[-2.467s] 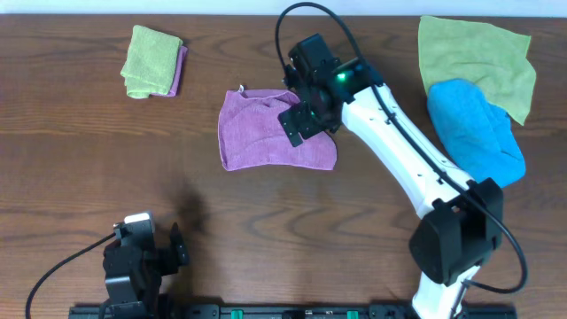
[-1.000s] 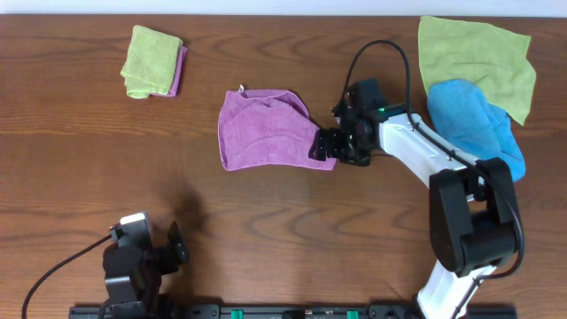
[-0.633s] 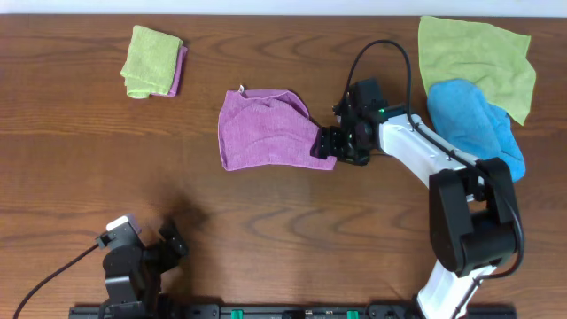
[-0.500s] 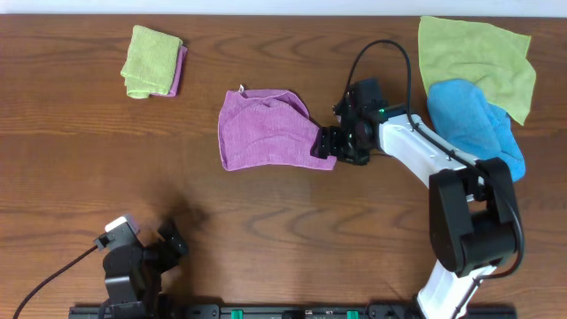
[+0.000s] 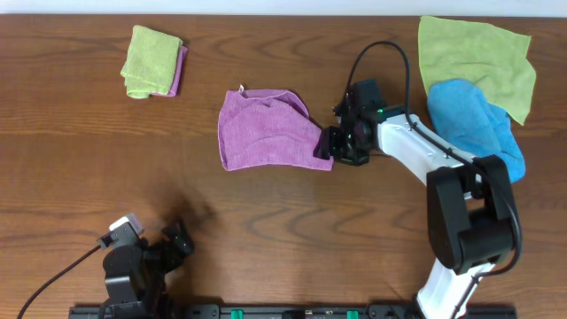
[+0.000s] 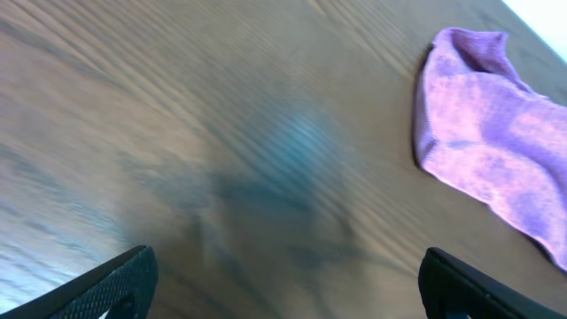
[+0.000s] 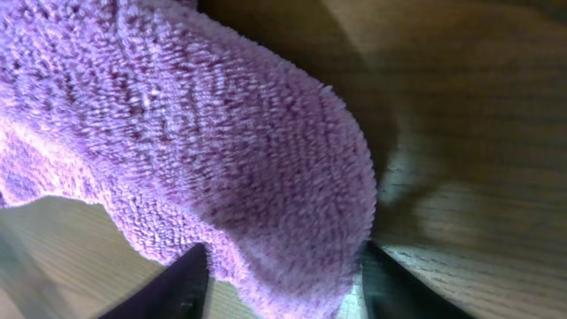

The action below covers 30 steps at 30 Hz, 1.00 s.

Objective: Fold the cloth
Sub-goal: 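Reach the left gripper to the cloth's left edge and grasp it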

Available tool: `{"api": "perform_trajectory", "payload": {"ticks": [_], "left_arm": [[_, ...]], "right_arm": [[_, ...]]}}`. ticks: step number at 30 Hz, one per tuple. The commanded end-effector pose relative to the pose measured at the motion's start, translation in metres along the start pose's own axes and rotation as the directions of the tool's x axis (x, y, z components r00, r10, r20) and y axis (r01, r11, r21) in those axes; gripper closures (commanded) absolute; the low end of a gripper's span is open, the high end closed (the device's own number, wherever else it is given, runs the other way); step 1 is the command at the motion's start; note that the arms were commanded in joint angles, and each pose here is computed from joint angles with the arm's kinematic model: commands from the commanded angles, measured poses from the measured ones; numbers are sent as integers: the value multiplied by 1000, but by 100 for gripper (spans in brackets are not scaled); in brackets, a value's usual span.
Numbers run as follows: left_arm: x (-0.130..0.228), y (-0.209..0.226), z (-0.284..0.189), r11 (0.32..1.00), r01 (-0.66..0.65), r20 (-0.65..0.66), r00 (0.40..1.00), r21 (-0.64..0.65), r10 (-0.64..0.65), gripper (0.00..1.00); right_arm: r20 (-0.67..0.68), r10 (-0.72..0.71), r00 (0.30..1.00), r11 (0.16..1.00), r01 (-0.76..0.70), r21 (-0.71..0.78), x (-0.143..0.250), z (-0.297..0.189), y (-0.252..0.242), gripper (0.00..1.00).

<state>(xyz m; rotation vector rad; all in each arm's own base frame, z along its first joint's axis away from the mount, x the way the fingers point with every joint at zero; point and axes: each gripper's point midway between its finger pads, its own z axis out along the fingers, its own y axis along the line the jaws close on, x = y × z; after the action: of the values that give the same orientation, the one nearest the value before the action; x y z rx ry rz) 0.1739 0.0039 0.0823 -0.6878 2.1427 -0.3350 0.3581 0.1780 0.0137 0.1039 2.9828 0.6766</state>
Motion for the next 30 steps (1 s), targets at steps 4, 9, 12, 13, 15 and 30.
{"api": "perform_trajectory", "payload": {"ticks": [4, 9, 12, 13, 15, 30], "left_arm": [[-8, -28, -1, 989, 35, 10, 999, 146, -37, 5], [-13, -42, -4, 982, 45, -27, 999, 182, -41, 4], [-21, -47, -6, 987, 48, -70, 997, 153, -38, 4], [-25, -50, -7, 988, 41, -80, 996, 146, -30, 4], [-37, -58, -8, 991, 31, -106, 994, 129, -18, 4], [-36, -135, 57, 936, 289, -634, 767, 200, -101, 5]], "right_arm": [[-13, -13, 1000, 999, 14, 48, 7, 10, -2, 65], [-14, -13, 1000, 998, 14, 54, 8, 10, -3, 97], [-14, -12, 1000, 998, 13, 54, 8, 10, -3, 99], [-16, -12, 1000, 998, 13, 55, 8, 10, -4, 99], [-21, -10, 1000, 998, 11, 56, 9, 10, -4, 99], [-46, 1, 999, 998, 2, 60, 15, 9, -5, 99]]}}
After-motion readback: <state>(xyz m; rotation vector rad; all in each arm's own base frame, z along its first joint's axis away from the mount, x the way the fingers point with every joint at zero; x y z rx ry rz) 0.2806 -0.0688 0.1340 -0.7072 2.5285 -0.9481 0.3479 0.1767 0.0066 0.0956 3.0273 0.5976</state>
